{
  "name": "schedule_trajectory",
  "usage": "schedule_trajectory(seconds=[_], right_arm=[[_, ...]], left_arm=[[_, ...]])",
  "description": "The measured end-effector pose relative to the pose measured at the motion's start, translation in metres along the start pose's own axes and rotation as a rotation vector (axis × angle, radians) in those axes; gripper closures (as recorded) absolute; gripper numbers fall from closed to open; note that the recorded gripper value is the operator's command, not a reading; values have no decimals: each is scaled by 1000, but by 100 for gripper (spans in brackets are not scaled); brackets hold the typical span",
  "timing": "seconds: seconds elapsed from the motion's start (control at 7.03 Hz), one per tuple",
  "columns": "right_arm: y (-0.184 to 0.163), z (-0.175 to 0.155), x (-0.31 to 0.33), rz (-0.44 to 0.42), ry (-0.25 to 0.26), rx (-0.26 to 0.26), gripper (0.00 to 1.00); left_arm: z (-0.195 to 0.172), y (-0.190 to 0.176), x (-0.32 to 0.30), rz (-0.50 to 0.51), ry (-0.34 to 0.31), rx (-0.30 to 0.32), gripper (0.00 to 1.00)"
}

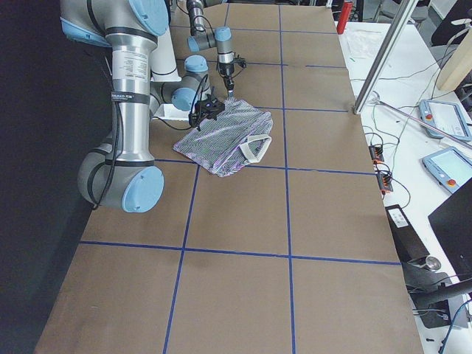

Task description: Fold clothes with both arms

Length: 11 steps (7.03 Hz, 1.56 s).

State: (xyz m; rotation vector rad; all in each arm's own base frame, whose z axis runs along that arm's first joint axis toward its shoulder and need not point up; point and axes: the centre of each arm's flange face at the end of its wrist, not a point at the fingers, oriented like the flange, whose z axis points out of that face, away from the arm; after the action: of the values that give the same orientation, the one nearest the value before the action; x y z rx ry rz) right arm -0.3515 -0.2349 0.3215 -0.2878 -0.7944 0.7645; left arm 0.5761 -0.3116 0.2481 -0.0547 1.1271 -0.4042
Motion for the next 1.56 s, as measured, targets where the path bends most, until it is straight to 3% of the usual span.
schedule_trajectory(seconds=[0.57, 0.85, 1.28, 1.42, 1.56], right_arm=[[-2, -2, -1, 3, -4, 2, 0], [-8, -5, -3, 14, -12, 8, 0], [-19, -8, -11, 36, -31, 23, 0], [-19, -6, -24, 43, -51, 27, 0], [-22, 0, -44, 55, -74, 36, 0]], left_arm=[[-16, -109, -6, 159, -31, 148, 100], [-14, -205, -24, 223, -82, 259, 100], [12, -353, -15, 279, -93, 393, 100], [19, -380, -12, 289, -97, 413, 89], [21, -398, -14, 306, -105, 426, 68]])
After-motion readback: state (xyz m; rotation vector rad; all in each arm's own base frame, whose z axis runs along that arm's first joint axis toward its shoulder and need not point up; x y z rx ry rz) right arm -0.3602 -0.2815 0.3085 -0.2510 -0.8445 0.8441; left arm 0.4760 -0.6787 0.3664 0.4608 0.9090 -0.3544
